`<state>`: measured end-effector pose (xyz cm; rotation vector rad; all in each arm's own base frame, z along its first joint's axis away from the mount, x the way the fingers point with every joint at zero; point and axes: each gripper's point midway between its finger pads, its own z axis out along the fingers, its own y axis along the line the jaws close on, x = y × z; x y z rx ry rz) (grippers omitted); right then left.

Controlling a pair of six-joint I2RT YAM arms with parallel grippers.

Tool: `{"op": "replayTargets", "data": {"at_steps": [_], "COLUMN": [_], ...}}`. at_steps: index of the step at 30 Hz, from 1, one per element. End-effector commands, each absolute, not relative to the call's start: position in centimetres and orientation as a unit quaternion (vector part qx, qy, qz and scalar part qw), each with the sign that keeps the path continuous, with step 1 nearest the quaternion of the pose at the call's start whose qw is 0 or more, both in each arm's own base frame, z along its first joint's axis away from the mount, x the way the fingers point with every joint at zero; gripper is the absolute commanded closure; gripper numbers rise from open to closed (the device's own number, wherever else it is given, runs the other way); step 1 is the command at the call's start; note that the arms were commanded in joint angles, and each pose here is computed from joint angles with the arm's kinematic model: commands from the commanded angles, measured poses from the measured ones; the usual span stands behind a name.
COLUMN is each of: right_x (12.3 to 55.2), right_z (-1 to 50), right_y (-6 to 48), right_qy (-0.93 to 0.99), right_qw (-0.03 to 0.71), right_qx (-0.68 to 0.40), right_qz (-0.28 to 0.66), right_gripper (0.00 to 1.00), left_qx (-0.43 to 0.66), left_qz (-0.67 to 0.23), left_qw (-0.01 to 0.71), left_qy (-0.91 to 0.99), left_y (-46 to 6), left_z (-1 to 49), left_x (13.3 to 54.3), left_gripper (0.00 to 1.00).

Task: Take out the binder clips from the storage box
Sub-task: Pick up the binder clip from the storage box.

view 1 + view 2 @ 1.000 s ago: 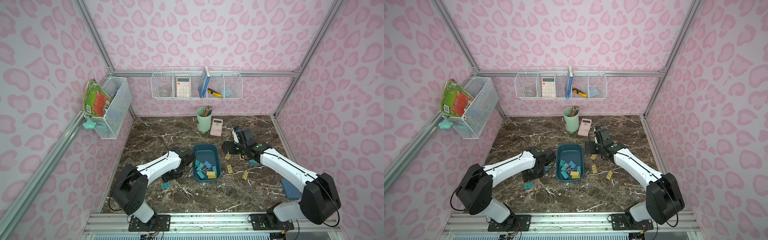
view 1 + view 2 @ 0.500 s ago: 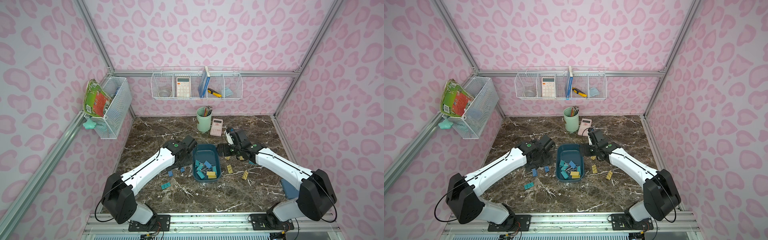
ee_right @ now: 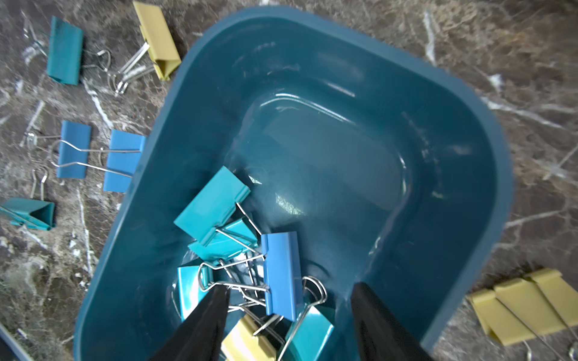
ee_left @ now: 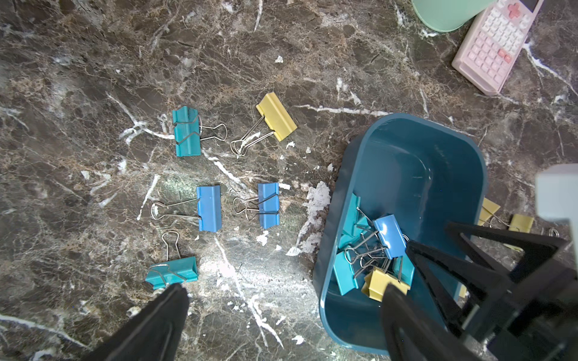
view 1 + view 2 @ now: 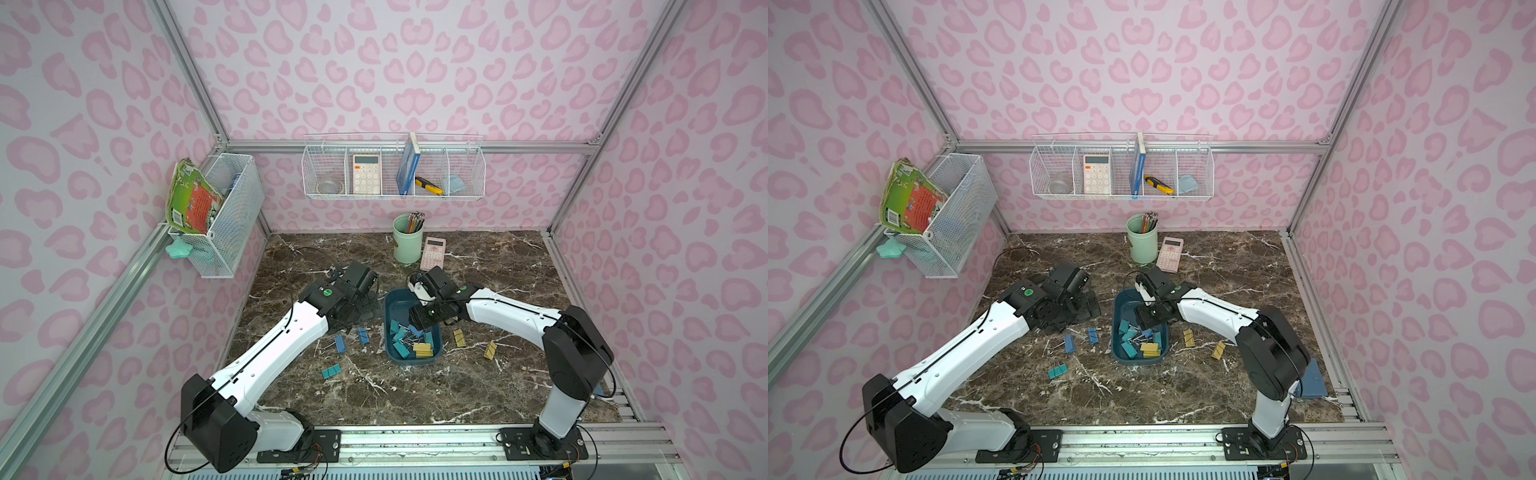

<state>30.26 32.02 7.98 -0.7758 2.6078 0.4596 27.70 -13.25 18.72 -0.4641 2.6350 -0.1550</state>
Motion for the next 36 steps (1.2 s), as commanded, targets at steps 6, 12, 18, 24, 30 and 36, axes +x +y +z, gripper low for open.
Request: {"op": "replayTargets", "data": {"at_steps": [6, 12, 18, 24, 30, 36], "right_x": [29.3, 28.8, 29.2, 29.2, 28.8, 28.4], "right_z": [5.2, 3.9, 3.9, 3.5, 3.7, 3.3], "right_y": [31.5, 31.1, 31.6, 31.9, 31.8, 31.8], "right_qy": [0.93, 0.931, 0.929, 0.928, 0.924, 0.923], "right_qw": [0.135, 0.113, 0.118, 0.114, 0.11, 0.104], "right_qx": [-0.319, -0.332, -0.341, -0.346, -0.358, -0.365], "right_qz": [0.122, 0.101, 0.087, 0.083, 0.075, 0.066], "right_gripper": [0.32, 0.35, 0.37, 0.46, 0.46, 0.64], "left_qx": [-0.172, -0.174, -0.175, -0.177, -0.177, -0.18], "left_qz": [-0.061, -0.063, -0.064, -0.065, -0.067, -0.072], "left_qw": [0.231, 0.231, 0.231, 0.23, 0.233, 0.234], "left_qy": [0.956, 0.955, 0.955, 0.955, 0.954, 0.953], "left_y": [-12.6, -12.4, -12.3, -12.2, -12.1, -12.1], "left_z": [18.8, 18.7, 18.6, 18.5, 18.6, 18.5], "left_x": [26.9, 26.8, 26.7, 26.6, 26.6, 26.5], "left_gripper": [0.01, 0.01, 0.01, 0.01, 0.01, 0.01]}}
